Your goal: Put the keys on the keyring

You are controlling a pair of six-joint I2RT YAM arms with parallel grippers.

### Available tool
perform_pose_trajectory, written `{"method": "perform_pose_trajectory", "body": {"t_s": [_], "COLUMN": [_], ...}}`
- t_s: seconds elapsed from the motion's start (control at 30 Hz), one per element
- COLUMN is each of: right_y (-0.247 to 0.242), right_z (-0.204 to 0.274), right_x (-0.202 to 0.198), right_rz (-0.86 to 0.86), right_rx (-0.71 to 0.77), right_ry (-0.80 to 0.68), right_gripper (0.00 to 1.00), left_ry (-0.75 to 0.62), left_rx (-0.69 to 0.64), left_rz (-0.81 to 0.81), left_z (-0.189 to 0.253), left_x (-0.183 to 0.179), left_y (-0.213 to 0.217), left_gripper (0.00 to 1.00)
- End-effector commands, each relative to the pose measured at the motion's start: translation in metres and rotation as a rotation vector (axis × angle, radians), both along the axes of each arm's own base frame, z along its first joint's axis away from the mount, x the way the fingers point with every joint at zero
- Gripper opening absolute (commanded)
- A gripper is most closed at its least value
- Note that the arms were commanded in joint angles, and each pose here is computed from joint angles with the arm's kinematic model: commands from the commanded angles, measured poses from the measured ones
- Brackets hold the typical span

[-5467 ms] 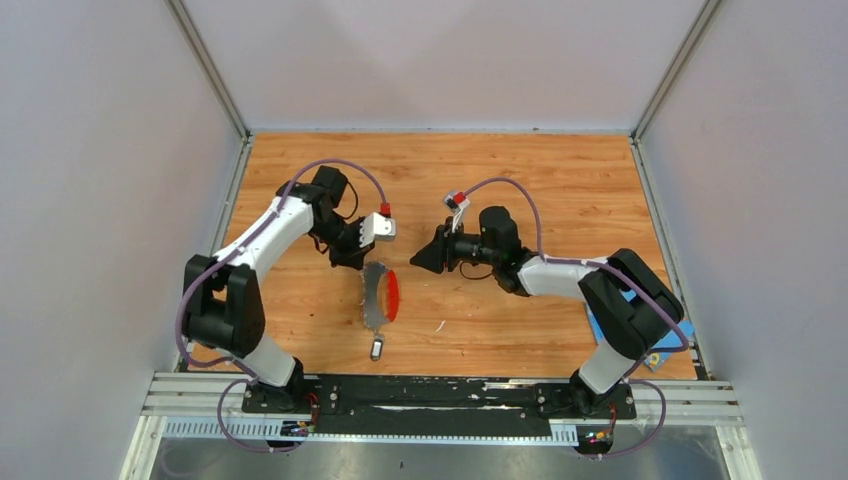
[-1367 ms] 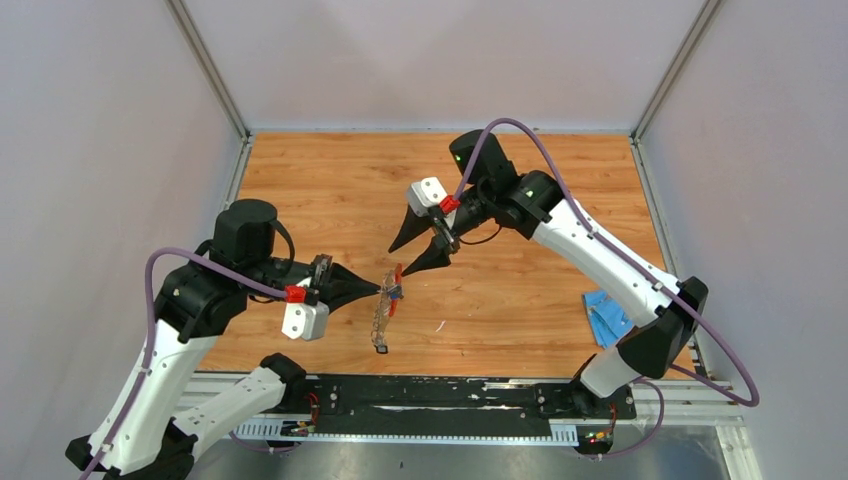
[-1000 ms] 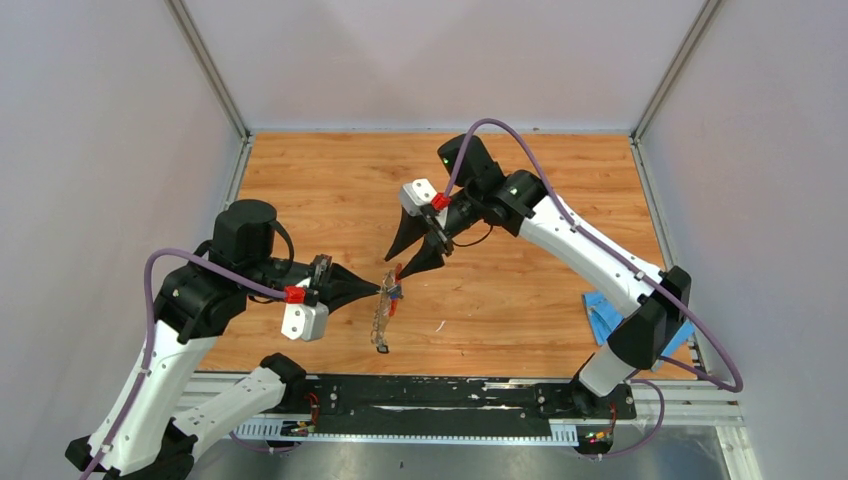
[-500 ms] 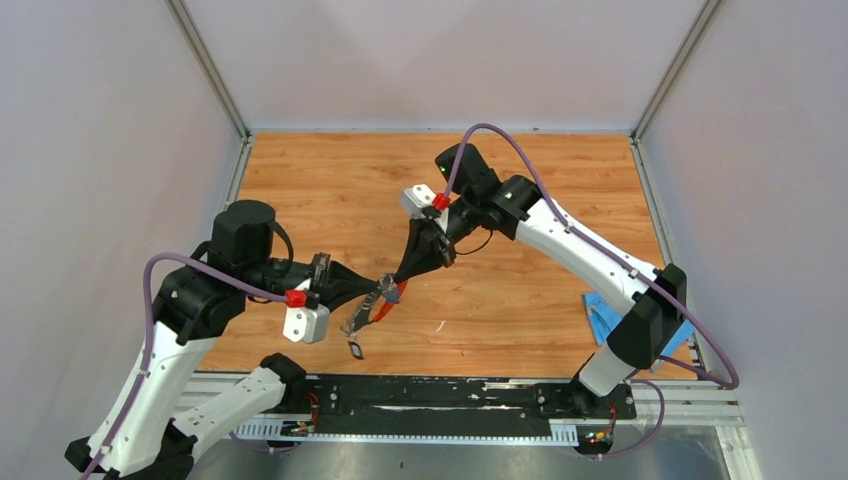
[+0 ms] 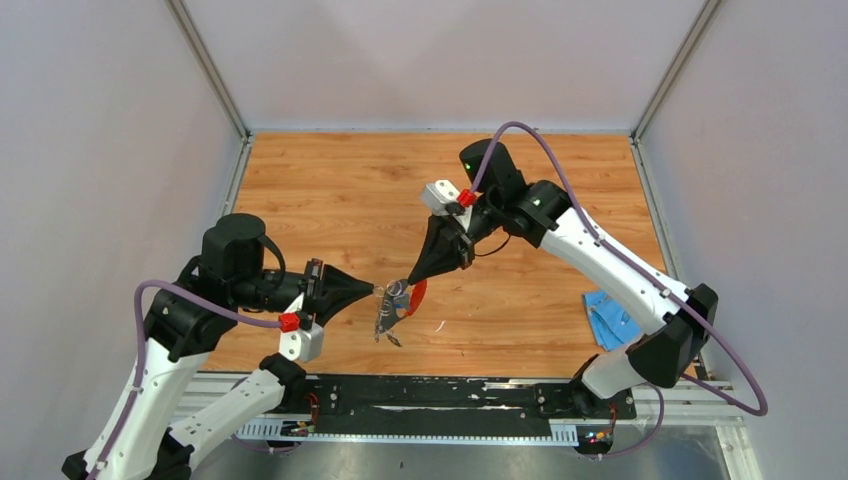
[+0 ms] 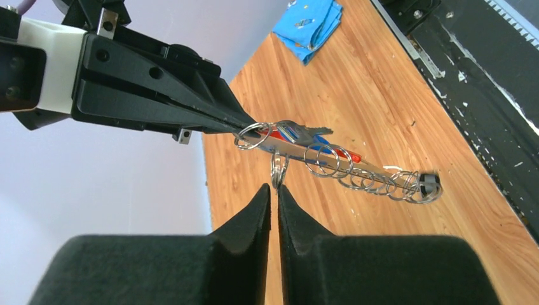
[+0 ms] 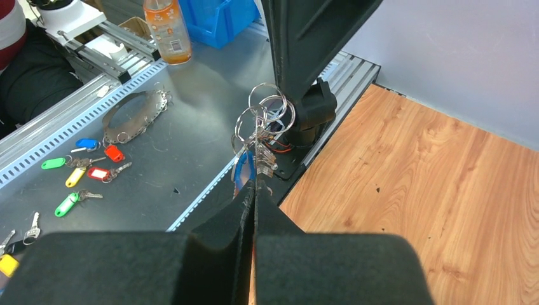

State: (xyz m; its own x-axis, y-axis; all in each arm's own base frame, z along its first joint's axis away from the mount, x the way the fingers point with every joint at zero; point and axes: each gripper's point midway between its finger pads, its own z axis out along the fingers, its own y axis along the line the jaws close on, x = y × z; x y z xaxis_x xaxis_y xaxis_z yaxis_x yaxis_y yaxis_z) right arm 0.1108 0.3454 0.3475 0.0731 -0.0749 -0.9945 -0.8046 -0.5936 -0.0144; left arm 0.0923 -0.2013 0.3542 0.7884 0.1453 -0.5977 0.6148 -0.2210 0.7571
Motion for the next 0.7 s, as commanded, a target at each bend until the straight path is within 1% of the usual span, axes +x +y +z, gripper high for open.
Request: {"method": "perform_pose_trajectory", "body": {"t_s": [0.0,0.1,0.23,0.37,0.53,0.6,0.67], "right_y": [-0.007,-0.008,-0.007,-0.005,-0.002,-0.001,0.001], "right_z": [0.011,0.009,0.008,0.005,0.007,0.007,0.007], "right_x": [-0.003,-0.004,-0.003,-0.001,0.003,0.005,0.01], "right_rz": [-0.015,-0.027,-0.045,-0.067,-0.106,-0.126,-0.159], "right_rx": [0.01,-0.006,-0.01,-0.017,-0.025,-0.031,-0.042], "right_ry": [0.013,0.03,0.034,0.039,0.038,0.038,0.037], "right_gripper": [0.0,0.0,0.0,0.0,0.0,0.0,0.0], "left_ry": [-0.031,-0.025,-0.016,-0.03,-0.05,-0.113,-0.205], "left_rx": [-0.009,-0.016,-0.03,-0.038,-0.032,-0.012,0.014], "left_rz": [-0.003,0.0,0.003,0.005,-0.017,-0.02,-0.022], "left_z": [0.004,0.008,0.018,0.027,0.025,0.018,0.011], "left_x": [0.0,-0.002,-0.004,-0.002,0.002,0.009,0.017], "left_y": [0.0,0.001,0.001,0.0,-0.004,-0.005,-0.005], "left_gripper": [0.14,0.21,0.36,0.45,0.46,0.44,0.41]}}
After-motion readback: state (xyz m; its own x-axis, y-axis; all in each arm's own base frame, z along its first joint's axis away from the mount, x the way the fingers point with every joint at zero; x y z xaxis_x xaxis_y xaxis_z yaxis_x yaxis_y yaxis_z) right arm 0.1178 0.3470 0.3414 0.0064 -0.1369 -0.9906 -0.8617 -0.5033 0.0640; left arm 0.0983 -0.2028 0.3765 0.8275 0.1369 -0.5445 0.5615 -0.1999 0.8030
